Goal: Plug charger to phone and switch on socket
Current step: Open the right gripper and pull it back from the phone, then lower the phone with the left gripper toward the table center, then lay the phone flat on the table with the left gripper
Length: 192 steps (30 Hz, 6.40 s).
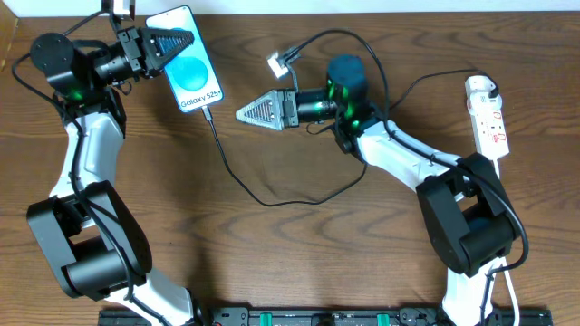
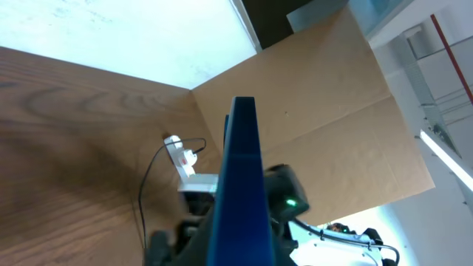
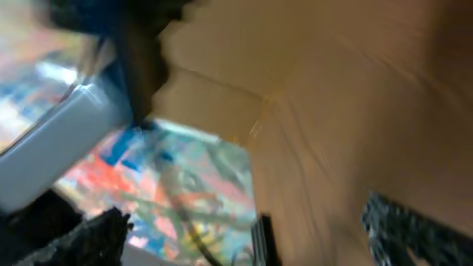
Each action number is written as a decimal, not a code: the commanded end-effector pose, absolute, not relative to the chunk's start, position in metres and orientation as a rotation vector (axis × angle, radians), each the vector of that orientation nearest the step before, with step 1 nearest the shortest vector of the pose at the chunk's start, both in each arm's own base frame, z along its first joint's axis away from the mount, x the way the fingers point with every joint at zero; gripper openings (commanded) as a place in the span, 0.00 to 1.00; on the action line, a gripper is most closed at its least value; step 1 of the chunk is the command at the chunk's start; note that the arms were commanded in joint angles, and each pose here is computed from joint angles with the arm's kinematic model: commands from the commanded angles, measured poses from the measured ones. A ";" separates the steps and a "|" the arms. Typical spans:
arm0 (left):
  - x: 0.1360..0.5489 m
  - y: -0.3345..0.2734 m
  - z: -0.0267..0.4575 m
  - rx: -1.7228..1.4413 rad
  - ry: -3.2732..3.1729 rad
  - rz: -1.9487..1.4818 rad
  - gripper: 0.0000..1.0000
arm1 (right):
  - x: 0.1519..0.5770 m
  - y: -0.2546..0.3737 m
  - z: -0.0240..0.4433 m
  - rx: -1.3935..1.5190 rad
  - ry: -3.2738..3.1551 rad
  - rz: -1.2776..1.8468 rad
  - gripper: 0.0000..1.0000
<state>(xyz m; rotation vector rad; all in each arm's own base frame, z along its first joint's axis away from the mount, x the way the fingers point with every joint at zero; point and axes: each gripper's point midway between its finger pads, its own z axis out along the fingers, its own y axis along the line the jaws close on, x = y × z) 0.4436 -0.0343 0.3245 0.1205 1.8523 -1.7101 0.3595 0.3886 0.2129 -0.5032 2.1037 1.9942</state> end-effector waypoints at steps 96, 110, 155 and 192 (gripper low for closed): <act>0.408 -0.239 0.043 -0.152 2.552 -1.620 0.07 | 0.366 0.141 0.171 0.505 2.558 0.250 0.98; 0.384 -0.241 0.030 0.017 2.618 -1.572 0.07 | 0.367 0.141 0.171 0.505 2.556 0.251 0.98; 0.394 -0.265 0.027 -0.047 2.631 -1.461 0.08 | 0.366 0.141 0.171 0.504 2.557 0.251 0.98; 0.394 -0.265 0.027 -0.047 2.631 -1.461 0.17 | 0.366 0.141 0.171 0.504 2.558 0.250 0.94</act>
